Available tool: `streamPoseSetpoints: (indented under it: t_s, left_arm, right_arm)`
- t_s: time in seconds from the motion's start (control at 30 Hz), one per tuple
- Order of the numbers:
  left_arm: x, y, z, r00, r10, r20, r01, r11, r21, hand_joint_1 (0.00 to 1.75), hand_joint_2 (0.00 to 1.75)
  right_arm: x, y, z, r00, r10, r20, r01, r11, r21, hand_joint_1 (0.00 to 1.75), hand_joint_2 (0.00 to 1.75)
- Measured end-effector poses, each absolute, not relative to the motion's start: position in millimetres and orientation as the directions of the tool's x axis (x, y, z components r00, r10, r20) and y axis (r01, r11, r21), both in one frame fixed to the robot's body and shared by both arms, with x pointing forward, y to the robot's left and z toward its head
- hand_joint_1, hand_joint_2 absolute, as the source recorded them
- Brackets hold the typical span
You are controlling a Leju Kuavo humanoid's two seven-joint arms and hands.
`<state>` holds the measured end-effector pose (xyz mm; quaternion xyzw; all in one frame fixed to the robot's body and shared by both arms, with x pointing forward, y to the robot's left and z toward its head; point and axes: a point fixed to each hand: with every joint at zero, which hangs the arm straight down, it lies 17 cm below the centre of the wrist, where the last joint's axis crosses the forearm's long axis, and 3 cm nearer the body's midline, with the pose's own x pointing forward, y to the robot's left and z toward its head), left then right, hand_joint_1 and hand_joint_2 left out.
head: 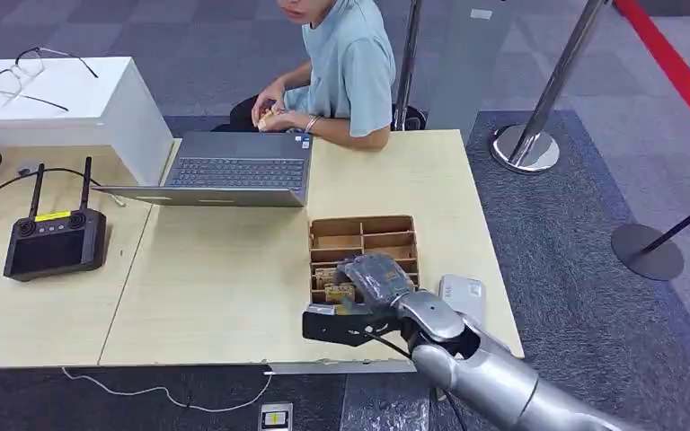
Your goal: Pass the card to the sensor for recognition and then transmit it.
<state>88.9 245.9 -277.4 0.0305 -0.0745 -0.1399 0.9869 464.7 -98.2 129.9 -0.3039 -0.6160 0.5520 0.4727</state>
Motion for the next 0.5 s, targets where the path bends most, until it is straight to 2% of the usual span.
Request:
streamPoseSetpoints:
  t_s: [0.23,0.33,0.4,0.5]
  left_arm:
    - [88.8,245.8,-277.4,0.95,-0.28,0.138,0.271,0.959,0.081,0.0,0.0]
    - [88.7,245.8,-277.4,0.95,-0.28,0.138,0.271,0.959,0.081,0.0,0.0]
    - [88.7,245.8,-277.4,0.95,-0.28,0.138,0.271,0.959,0.081,0.0,0.0]
    - [88.6,245.9,-277.4,0.95,-0.28,0.138,0.271,0.959,0.081,0.0,0.0]
  right_arm:
    - [462.8,-99.9,125.4,-0.361,0.897,0.254,-0.159,0.21,-0.965,1.12,1.75]
    - [462.0,-100.5,123.6,-0.358,0.897,0.257,-0.164,0.211,-0.964,1.15,1.75]
    - [461.9,-101.0,123.4,-0.358,0.898,0.257,-0.163,0.211,-0.964,0.98,1.75]
    - [461.9,-102.2,122.5,-0.356,0.899,0.255,-0.164,0.209,-0.964,0.96,1.75]
